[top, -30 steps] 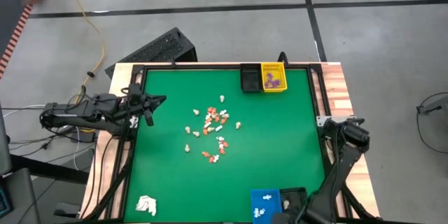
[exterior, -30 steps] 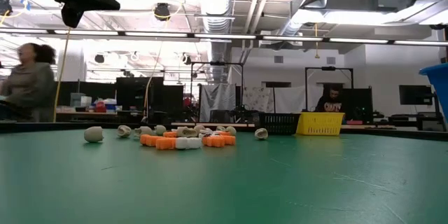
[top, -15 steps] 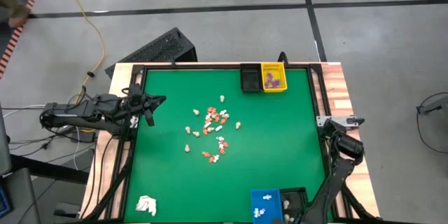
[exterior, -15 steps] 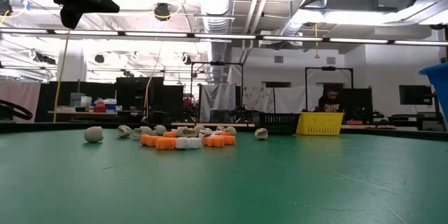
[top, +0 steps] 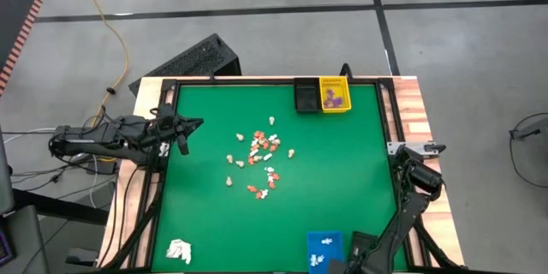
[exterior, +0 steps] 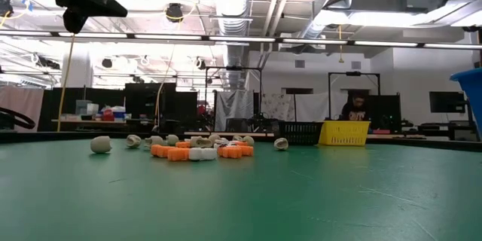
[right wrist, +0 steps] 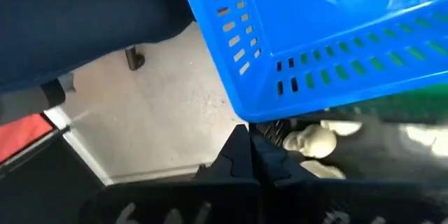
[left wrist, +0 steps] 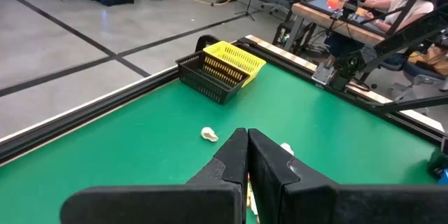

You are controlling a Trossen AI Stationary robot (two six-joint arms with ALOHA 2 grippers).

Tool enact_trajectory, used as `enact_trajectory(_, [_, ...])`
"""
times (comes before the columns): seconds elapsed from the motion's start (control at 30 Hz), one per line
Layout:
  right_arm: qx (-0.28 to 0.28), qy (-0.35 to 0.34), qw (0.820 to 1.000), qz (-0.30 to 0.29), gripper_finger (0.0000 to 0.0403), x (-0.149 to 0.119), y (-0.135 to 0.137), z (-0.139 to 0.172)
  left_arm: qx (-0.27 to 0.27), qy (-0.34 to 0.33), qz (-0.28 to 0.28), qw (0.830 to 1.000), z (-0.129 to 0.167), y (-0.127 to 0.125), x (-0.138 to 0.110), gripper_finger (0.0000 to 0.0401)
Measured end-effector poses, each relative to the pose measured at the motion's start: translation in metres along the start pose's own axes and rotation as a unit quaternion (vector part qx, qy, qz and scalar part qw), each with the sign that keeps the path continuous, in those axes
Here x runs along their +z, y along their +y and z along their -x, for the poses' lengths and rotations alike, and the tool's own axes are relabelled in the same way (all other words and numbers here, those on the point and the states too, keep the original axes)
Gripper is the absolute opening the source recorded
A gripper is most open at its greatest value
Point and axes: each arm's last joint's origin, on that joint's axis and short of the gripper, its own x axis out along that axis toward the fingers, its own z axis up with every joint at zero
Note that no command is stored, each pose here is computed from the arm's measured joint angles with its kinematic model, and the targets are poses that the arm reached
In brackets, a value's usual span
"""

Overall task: Sort Halloween decoration
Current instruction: Adjust the bottom baskets

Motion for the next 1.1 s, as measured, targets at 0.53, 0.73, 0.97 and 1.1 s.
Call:
enact_trajectory(0.53, [0.044, -0.013, 0.997, -0.054, 0.0000, -0.020, 0.020, 0.018, 0.001, -0.006, 0.001, 1.000, 0.000, 0.000, 0.001, 0.0000])
enact_trajectory(0.73, [-0.003, 0.036, 0.990, -0.140, 0.0000, -0.054, 0.017, 0.014, 0.002, -0.008, -0.006, 1.000, 0.000, 0.000, 0.001, 0.0000])
enact_trajectory(0.97, [0.006, 0.071, 0.985, -0.156, 0.0000, -0.076, 0.022, 0.013, 0.003, -0.008, -0.006, 1.000, 0.000, 0.000, 0.001, 0.0000])
enact_trajectory(1.1, [-0.011, 0.085, 0.982, -0.166, 0.0000, -0.077, 0.019, 0.013, 0.003, -0.008, -0.006, 1.000, 0.000, 0.000, 0.001, 0.0000])
